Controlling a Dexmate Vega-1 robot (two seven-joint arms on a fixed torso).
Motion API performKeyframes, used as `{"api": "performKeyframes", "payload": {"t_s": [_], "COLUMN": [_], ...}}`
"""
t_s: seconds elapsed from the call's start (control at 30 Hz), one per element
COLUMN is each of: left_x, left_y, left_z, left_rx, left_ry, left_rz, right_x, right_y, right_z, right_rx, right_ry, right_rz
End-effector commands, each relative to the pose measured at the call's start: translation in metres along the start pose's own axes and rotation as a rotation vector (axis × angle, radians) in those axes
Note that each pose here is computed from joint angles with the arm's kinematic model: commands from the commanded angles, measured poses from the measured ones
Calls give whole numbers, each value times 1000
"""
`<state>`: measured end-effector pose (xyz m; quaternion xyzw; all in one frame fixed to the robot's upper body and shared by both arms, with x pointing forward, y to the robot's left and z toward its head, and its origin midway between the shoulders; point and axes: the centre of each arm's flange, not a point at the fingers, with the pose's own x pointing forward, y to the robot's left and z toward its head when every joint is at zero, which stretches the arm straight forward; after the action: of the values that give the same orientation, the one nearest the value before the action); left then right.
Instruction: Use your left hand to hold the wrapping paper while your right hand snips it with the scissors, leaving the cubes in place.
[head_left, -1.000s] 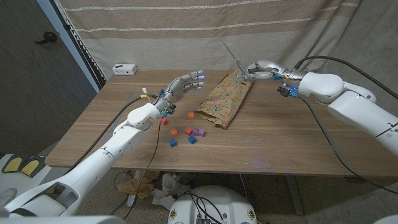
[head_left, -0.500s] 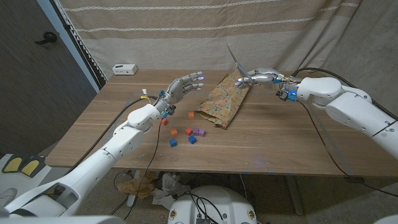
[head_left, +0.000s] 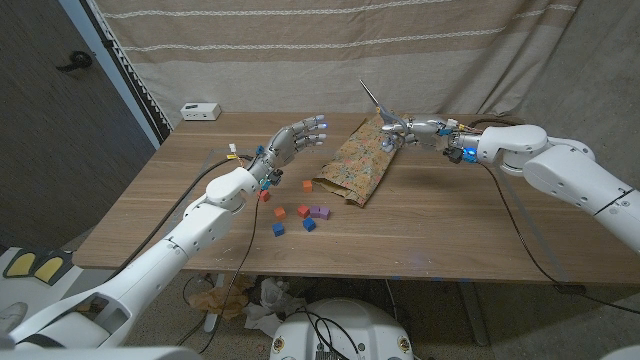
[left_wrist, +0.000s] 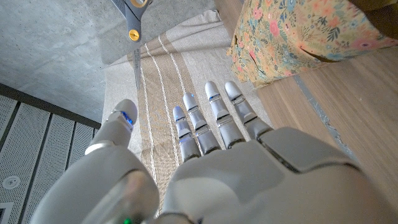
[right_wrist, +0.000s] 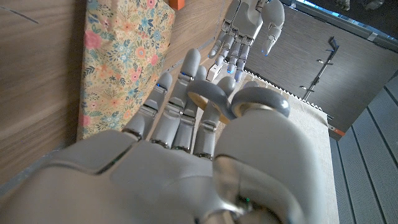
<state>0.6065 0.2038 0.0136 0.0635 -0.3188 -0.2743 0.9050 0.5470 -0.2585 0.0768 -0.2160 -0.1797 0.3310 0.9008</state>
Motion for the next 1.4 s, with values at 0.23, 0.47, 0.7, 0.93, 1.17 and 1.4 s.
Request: {"api": "performKeyframes", "payload": {"t_s": [0.23, 0.47, 0.7, 0.93, 1.17, 1.4], "left_x": [1, 0, -3, -5, -6, -6], "left_y": [0, -1, -2, -3, -3, -4], "left_z": [-3, -3, -3, -3, -3, -1], "left_rx": [-8, -11, -9, -8, -6, 0], "left_ry": [3, 7, 12, 12, 11, 8], "left_rz": [1, -2, 3, 7, 11, 10], "right_x": [0, -6, -7, -8, -7, -7], "right_y": [3, 4, 8, 9, 9, 9], "right_z": [-13, -16, -20, -20, -20, -20], "right_rx": [193, 231, 255, 256, 261, 266], "right_ry": [41, 47, 50, 38, 24, 14], "right_rz": [-1, -31, -15, -9, 8, 21]}}
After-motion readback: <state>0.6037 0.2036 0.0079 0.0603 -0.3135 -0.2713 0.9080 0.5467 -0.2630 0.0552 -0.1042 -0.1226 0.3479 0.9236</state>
